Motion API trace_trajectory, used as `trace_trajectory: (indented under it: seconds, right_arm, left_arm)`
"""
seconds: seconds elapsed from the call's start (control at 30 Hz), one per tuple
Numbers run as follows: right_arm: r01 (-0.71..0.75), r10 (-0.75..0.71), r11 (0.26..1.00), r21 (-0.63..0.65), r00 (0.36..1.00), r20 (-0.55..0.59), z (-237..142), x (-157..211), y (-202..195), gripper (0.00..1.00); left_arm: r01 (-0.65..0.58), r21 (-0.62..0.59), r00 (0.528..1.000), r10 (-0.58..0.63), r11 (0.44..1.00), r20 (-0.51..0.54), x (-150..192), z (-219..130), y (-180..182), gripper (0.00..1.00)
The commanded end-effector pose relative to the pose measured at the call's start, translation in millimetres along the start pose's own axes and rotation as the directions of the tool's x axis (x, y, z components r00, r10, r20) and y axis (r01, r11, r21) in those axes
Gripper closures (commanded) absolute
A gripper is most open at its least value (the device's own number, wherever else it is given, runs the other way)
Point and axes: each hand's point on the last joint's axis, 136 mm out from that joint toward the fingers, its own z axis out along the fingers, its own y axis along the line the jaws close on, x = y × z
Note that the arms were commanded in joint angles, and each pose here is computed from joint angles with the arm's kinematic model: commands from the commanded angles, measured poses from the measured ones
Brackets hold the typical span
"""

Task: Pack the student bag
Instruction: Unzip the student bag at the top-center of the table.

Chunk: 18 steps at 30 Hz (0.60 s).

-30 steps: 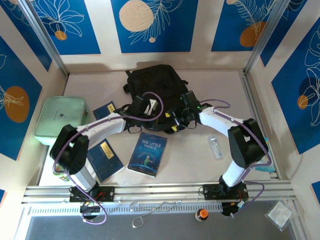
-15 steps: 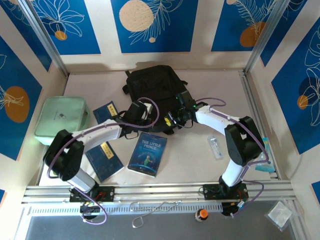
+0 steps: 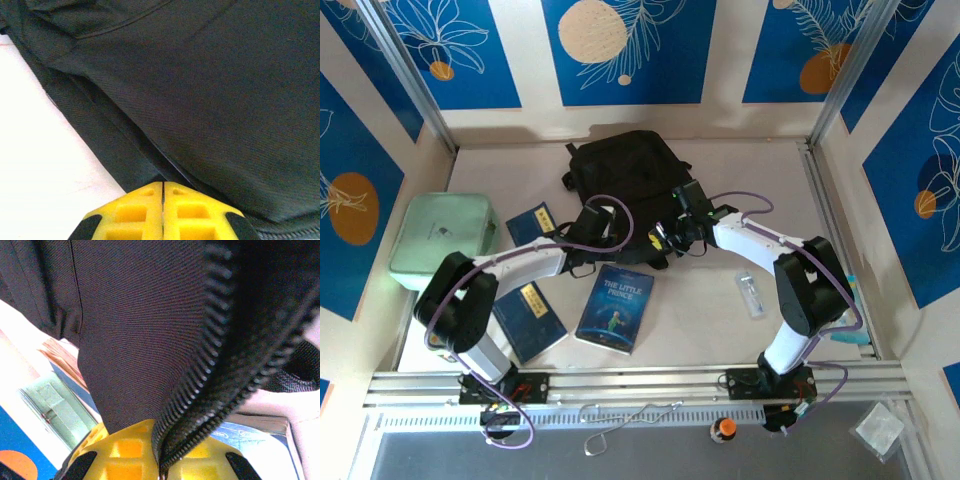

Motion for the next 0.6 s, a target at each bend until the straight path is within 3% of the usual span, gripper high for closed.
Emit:
trace_trajectory:
  seconds: [0.0, 0.57]
  right_arm:
    - [0.013, -0.010, 0.999, -0.032, 0.994, 0.105, -23, -22, 4, 0.99]
    - [-0.002, 0.007, 0.999, -0.043, 0.994, 0.111, -38, -25, -8, 0.99]
  left_arm:
    - [0.012, -0.188, 0.996, -0.027, 0.982, -0.079, 19, 8, 52, 1.00]
    - [0.035, -0.239, 0.999, -0.042, 0.970, -0.022, -51, 30, 107, 1.00]
